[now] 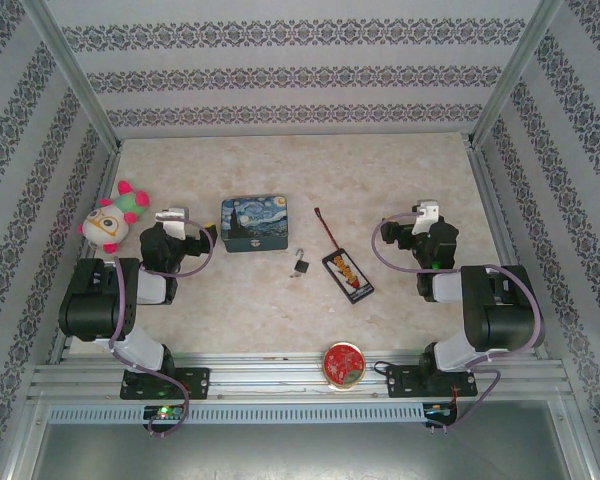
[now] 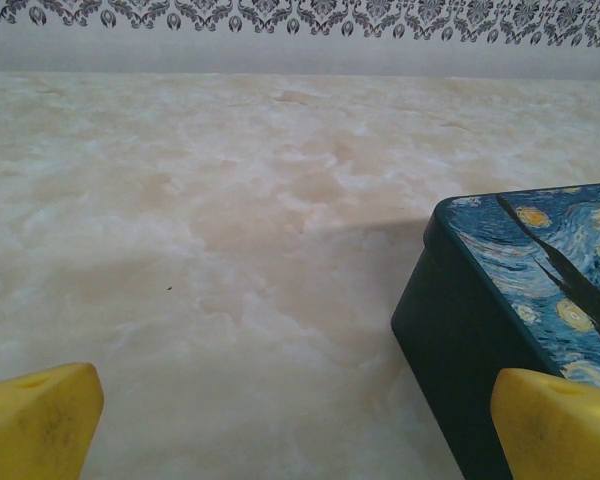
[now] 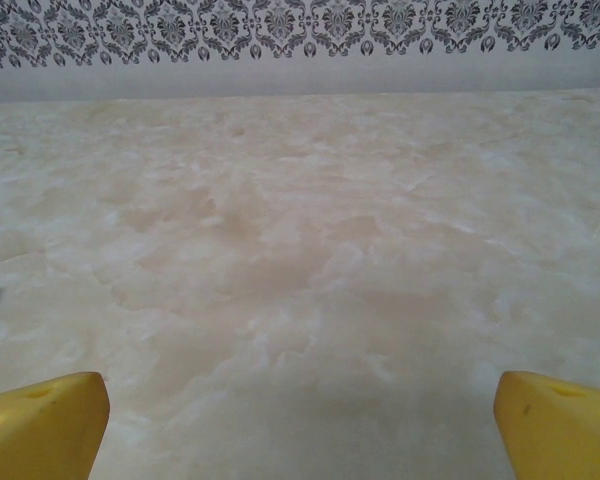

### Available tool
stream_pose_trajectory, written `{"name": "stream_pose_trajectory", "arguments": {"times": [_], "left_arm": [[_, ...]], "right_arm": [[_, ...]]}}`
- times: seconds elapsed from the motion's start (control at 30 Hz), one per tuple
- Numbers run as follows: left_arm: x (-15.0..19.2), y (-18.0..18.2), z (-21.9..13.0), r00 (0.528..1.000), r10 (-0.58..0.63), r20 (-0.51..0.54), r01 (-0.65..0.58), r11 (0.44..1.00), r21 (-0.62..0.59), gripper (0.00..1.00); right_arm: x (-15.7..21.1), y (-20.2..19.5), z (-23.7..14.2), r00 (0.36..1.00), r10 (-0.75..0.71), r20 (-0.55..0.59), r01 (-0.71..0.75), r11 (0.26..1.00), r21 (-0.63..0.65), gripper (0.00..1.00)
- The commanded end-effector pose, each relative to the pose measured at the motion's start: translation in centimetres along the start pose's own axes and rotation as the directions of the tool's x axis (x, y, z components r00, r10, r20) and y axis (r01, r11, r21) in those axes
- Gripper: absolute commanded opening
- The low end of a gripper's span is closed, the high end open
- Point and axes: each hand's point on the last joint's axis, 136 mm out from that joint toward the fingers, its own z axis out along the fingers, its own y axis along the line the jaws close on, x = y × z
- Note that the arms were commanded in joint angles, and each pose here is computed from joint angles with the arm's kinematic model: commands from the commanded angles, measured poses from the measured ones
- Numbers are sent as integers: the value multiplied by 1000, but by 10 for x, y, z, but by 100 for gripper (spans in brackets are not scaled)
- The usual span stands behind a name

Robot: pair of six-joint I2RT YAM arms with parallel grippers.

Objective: Unlock a padlock with a key

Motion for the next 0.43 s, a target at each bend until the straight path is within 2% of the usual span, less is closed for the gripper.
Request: {"name": "stream_pose_trajectory", "arguments": {"times": [0.0,0.4], "left_arm": [[-1,3,-2,1000,9,-1,-9,1000,-3,99],[0,3,-2,1000,9,-2,-10,1000,-4,99]], "right_arm": [[-6,3,2,1000,-20,17,21,1000,-23,98],[-6,3,2,1000,-21,17,21,1000,-23,98]]}}
